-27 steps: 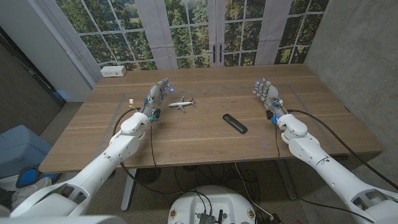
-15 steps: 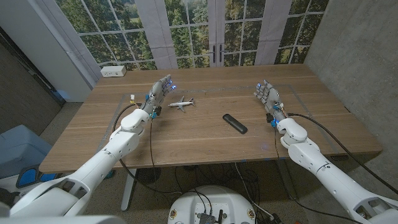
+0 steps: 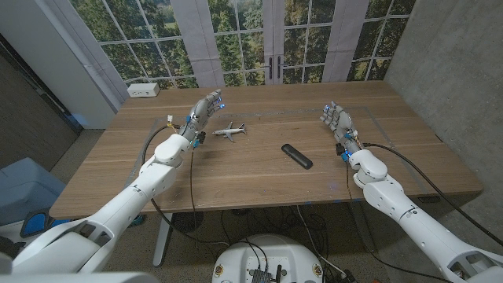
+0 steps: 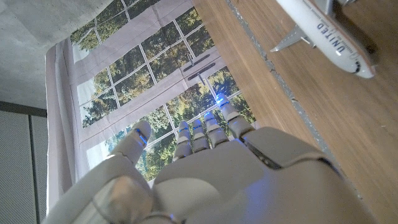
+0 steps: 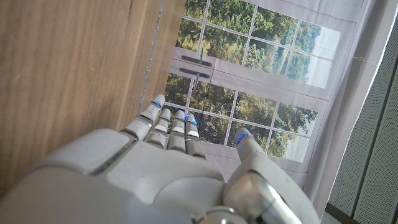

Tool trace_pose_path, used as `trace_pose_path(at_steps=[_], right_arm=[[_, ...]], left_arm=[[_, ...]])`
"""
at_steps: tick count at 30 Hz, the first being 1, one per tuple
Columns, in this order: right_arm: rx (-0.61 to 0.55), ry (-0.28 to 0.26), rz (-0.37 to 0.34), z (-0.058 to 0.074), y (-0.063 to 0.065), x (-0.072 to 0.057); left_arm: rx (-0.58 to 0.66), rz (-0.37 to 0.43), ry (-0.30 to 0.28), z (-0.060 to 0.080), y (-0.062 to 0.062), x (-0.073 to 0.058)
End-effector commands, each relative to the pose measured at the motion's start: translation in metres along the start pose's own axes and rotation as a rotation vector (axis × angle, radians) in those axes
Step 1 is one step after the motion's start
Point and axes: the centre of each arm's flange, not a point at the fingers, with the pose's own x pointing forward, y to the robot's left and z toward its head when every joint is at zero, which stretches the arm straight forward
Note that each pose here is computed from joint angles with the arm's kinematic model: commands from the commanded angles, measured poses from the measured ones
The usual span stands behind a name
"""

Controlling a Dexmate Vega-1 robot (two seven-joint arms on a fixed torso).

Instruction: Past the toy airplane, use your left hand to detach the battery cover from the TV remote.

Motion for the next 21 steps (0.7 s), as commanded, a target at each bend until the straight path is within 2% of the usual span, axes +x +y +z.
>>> trace_pose_path(at_steps=[1,12,21], right_arm=[[-0.010,-0.010,-0.012,0.001,0.003,-0.003],[-0.017,-0.028,-0.019,0.003,0.009,-0.007],[-0.029,-0.050,-0.024,0.007,0.010,-0.011]], left_arm=[[0.264,-0.078,-0.049,0.021,-0.006,0.014],[0.463,-0.172,-0.098,0.040,-0.014,0.025],[0.572,-0.245,-0.151,0.055,-0.026,0.033]])
